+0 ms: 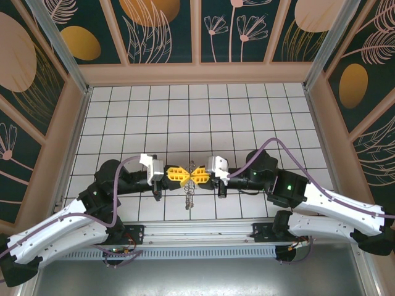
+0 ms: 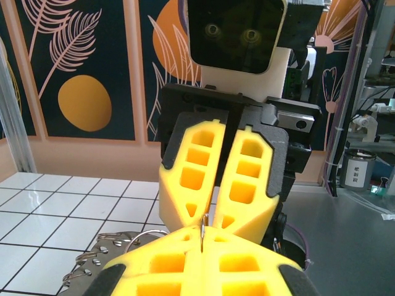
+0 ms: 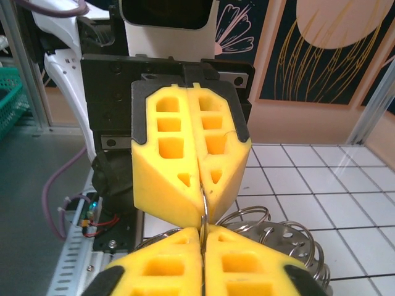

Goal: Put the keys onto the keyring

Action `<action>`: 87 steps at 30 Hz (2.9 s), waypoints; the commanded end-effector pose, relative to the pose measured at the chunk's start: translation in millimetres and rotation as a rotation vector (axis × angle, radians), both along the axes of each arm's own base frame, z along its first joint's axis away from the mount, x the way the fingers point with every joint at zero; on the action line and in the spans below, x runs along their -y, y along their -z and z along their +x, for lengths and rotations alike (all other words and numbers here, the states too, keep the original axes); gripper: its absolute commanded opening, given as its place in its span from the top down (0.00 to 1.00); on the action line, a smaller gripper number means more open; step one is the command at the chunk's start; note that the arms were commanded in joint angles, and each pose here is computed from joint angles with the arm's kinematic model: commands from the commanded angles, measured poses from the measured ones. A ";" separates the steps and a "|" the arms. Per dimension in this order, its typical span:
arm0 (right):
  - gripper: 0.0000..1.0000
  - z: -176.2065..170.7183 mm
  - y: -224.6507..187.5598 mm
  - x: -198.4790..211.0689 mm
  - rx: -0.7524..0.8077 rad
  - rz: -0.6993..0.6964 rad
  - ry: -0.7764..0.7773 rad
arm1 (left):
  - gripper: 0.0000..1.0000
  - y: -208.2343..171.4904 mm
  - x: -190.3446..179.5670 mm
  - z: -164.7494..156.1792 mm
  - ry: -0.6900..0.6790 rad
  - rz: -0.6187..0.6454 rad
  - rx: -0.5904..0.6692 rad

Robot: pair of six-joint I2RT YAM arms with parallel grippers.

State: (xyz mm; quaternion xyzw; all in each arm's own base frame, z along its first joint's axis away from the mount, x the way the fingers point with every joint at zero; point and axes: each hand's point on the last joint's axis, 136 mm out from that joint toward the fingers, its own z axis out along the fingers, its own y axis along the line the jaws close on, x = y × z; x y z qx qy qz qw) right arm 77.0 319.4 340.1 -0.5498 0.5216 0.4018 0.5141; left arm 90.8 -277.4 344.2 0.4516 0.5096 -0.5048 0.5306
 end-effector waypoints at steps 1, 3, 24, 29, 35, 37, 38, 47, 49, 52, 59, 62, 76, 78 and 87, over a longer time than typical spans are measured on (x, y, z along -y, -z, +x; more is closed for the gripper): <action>1.00 0.6 -19.2 -0.7 0.029 0.045 0.004 | 1.00 -26.3 -4.2 -7.0 0.015 -0.057 0.057; 1.00 3.9 -20.2 1.3 0.034 0.035 0.025 | 1.00 -22.8 -3.7 -0.5 -0.019 -0.024 0.046; 1.00 41.7 13.9 3.7 0.081 -0.262 0.205 | 0.73 43.0 -2.4 42.5 -0.188 0.592 -0.135; 1.00 38.6 13.9 4.0 0.082 -0.270 0.187 | 0.86 39.9 6.5 30.4 -0.096 0.567 -0.138; 1.00 31.9 12.5 3.1 0.071 -0.259 0.152 | 1.00 22.0 10.0 15.6 -0.022 0.448 -0.104; 1.00 30.9 12.9 3.1 0.066 -0.256 0.147 | 1.00 14.1 8.8 10.3 -0.004 0.402 -0.089; 1.00 29.3 12.7 3.0 0.064 -0.252 0.140 | 1.00 12.5 8.7 8.5 0.003 0.388 -0.082; 0.97 14.0 -0.6 3.3 0.047 -0.151 0.073 | 1.00 -13.3 2.5 -1.4 0.011 0.139 -0.003; 0.92 10.1 -2.4 3.3 0.039 -0.127 0.055 | 1.00 -21.4 -0.6 -3.1 0.007 0.084 0.020; 0.88 6.7 -2.9 1.8 0.033 -0.114 0.036 | 1.00 -24.6 -1.8 -3.8 0.006 0.051 0.035; 0.85 3.6 -6.7 -0.8 0.035 -0.090 0.014 | 1.00 -26.3 -3.0 -9.6 0.032 0.006 0.050; 0.87 3.5 -7.2 -2.0 0.037 -0.083 0.011 | 1.00 -25.5 -2.9 -11.8 0.045 -0.010 0.052; 1.00 25.1 4.1 0.9 0.070 -0.196 0.120 | 0.86 -0.7 1.7 7.4 -0.035 0.219 -0.014; 1.00 27.0 6.9 -1.8 0.070 -0.225 0.120 | 0.85 1.5 2.1 11.4 -0.050 0.262 -0.011; 1.00 35.7 19.2 -5.0 0.076 -0.325 0.151 | 1.00 23.9 11.5 22.9 -0.060 0.387 -0.037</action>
